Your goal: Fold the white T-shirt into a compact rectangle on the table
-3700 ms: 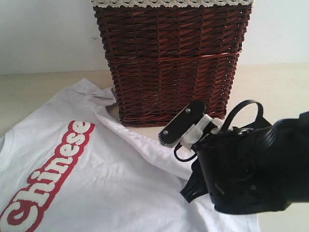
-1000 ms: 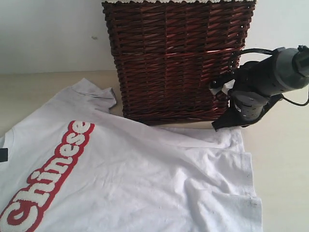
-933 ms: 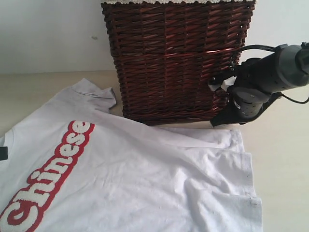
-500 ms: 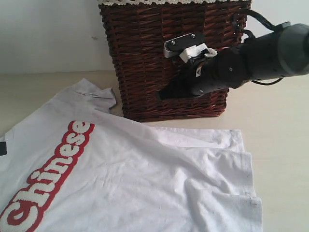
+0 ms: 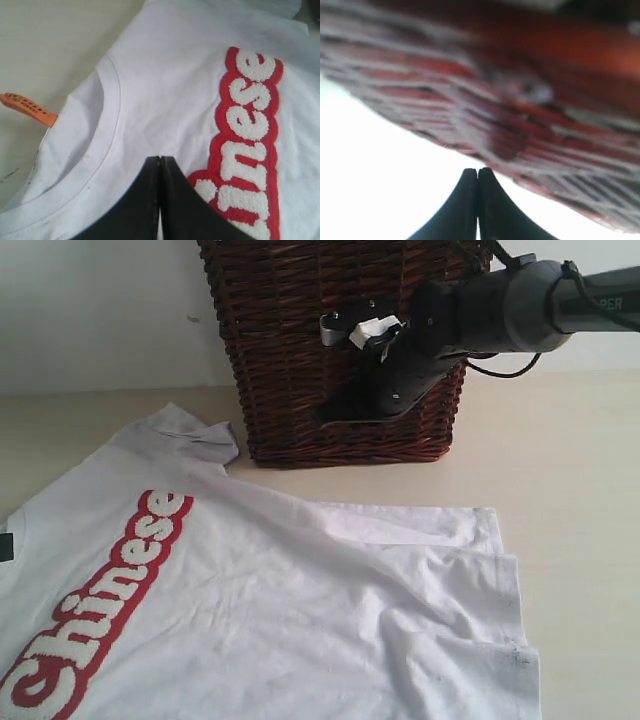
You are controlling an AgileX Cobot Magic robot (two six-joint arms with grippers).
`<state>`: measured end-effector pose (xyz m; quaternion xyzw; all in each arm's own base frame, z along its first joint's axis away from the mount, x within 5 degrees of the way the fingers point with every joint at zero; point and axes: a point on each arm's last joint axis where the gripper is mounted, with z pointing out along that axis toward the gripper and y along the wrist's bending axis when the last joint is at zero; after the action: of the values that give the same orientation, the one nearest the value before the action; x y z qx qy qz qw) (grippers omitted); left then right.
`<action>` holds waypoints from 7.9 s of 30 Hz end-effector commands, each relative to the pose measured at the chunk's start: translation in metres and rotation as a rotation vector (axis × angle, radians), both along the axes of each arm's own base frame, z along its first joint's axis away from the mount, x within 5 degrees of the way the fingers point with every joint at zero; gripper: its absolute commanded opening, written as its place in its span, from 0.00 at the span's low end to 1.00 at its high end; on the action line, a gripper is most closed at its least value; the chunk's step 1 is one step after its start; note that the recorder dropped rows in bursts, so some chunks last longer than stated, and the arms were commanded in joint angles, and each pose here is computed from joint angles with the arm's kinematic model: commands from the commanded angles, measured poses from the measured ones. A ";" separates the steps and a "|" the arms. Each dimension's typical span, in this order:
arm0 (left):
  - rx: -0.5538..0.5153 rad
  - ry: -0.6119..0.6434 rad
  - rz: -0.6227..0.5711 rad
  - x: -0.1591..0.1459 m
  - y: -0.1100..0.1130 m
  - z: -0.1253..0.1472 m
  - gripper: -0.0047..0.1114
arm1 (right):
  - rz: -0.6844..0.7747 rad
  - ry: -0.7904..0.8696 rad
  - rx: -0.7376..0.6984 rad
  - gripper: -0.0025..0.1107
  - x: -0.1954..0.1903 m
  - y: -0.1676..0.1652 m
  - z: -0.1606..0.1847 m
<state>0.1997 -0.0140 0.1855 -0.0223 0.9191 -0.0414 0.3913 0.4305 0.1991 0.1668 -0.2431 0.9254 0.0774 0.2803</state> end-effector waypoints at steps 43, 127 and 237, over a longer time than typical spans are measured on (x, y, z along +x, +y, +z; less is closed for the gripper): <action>-0.010 0.012 -0.005 -0.002 -0.002 0.000 0.04 | -0.327 0.113 -0.250 0.02 -0.097 -0.106 -0.079; 0.154 0.227 -0.319 0.340 -0.086 -0.018 0.04 | -0.169 -0.193 -0.045 0.02 -0.108 -0.107 0.019; -0.148 0.322 -0.131 0.340 0.019 -0.067 0.04 | -0.185 -0.156 -0.068 0.02 -0.111 -0.110 0.016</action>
<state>0.5344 0.0086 0.1136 0.0216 0.9719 -0.1104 0.2067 0.3204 0.0888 0.1808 -0.1673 0.9243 -0.0006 0.3430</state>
